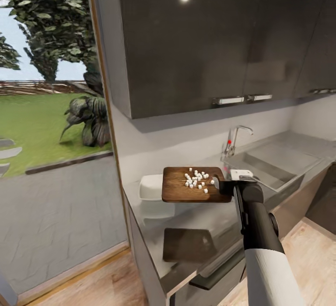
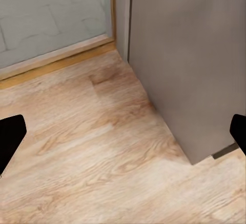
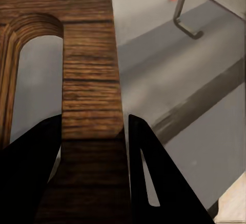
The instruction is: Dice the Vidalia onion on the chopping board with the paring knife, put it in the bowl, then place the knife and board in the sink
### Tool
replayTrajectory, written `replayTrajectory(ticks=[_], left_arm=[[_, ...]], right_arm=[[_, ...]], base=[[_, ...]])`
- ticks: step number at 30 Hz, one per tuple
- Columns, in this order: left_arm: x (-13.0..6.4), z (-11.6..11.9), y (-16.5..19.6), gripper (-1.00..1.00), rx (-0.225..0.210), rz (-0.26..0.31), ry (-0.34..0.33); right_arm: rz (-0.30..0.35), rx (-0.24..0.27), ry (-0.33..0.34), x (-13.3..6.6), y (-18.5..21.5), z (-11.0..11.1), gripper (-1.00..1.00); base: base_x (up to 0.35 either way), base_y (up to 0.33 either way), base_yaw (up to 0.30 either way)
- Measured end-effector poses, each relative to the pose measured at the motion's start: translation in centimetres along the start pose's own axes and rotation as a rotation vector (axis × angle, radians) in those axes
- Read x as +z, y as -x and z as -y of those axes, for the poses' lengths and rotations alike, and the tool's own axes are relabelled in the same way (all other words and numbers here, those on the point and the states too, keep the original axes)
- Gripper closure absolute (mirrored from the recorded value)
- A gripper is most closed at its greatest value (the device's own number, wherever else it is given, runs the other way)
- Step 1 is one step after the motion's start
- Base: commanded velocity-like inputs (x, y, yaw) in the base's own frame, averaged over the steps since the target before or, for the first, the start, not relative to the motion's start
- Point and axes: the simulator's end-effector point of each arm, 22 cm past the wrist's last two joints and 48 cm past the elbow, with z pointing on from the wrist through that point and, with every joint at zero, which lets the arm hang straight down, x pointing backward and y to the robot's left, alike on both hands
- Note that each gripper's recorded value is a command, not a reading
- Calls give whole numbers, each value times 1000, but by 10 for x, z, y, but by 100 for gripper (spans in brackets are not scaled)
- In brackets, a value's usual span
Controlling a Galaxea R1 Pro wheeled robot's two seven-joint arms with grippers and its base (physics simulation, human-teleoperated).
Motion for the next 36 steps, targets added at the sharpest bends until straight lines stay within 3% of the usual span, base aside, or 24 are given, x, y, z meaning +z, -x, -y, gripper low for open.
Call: replayTrajectory(ticks=[10, 17, 22, 36], left_arm=[[1, 1, 4, -100, 1, 12, -2], [1, 1, 4, -100, -1, 13, -2], [1, 1, 4, -100, -1, 11, -2], [1, 1, 4, -100, -1, 13, -2]], right_arm=[[10, -1, -5, -5, 4, 2, 100], [8, 3, 0, -5, 4, 1, 100], [-3, 5, -45, -1, -1, 28, 100], [-4, 15, -40, -1, -1, 28, 100]], base=[[0, -63, -225], [0, 8, -40], [0, 244, -110], [24, 296, -139]])
